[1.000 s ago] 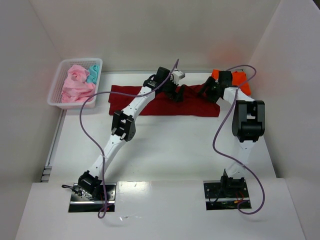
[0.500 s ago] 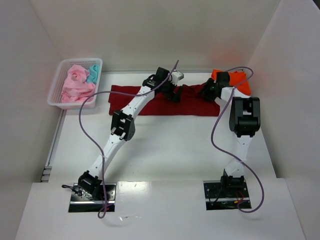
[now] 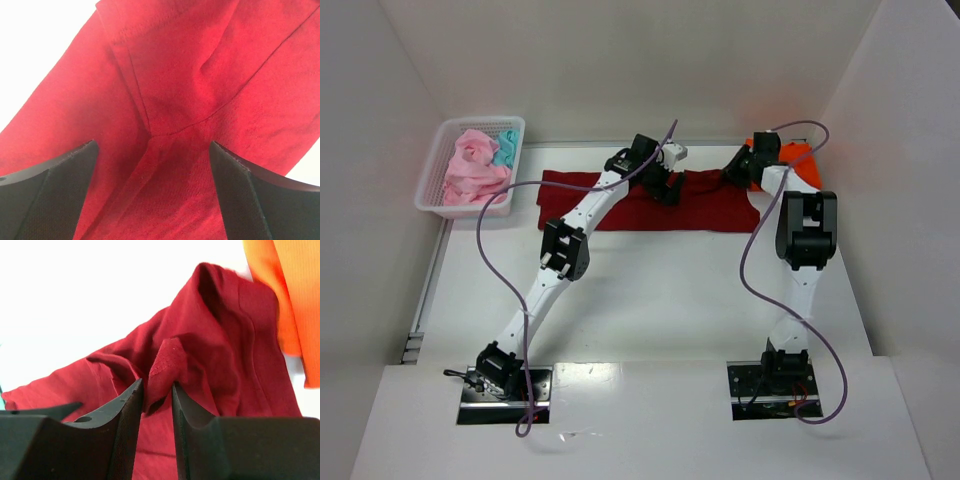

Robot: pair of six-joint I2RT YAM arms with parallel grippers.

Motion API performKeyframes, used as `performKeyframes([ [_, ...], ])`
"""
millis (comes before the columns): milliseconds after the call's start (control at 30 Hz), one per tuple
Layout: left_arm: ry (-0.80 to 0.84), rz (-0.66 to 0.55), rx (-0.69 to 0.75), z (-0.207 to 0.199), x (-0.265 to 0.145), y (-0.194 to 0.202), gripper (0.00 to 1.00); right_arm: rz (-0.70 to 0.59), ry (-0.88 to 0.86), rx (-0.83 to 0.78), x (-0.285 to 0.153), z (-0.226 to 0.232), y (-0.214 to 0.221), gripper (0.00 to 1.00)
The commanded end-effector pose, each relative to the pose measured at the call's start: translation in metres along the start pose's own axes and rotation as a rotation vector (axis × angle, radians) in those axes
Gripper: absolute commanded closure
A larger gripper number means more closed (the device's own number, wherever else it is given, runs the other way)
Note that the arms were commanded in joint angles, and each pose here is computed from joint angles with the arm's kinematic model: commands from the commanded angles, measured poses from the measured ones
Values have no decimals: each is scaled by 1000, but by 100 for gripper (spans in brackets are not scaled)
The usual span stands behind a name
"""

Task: Fold and stack the t-shirts
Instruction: Fold the other side of the tshirt into a rectangle

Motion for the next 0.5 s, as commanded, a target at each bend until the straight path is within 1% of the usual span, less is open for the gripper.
performKeyframes([
  [0,3,-71,52,-3,-30,-37,1,-63,-54,-23,7,20,-19,65],
  [33,5,-63,49,-3,-28,-34,1,-78,-69,-36,5,27,-25,65],
  [100,5,-63,49,-4,-32,-37,1,-68,-60,-33,13,23,-23,65],
  [133,8,-54,45,-5,-30,-33,1,-81,-72,-48,14,28,-29,65],
  [200,8,-54,44,-5,-30,-33,1,-67,-42,-53,26,20,-27,65],
  [233,8,-54,44,-5,-32,-34,1,-80,-54,-57,27,27,-34,65],
  [300,8,-54,44,-5,-33,-34,1,-50,-54,-63,37,24,-30,64],
  [333,6,-62,48,-5,-36,-39,1,-56,-73,-67,37,30,-35,60],
  [400,6,-62,39,-6,-36,-39,1,-56,-88,-70,38,33,-37,56],
  [433,-5,-67,42,-5,-40,-43,1,-56,-88,-70,37,35,-38,53],
  [467,-5,-67,42,-5,-40,-43,1,-67,-100,-73,35,40,-42,44],
])
Point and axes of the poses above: each gripper's point midway between its finger pads, its own x axis out along the fingers, its own z axis along the line the jaws close on, y = z × x, the point moved 4 cm from there along -x, back along the fingers, and after that the axes turned 8 degrees about x, right-handed, at the moved point
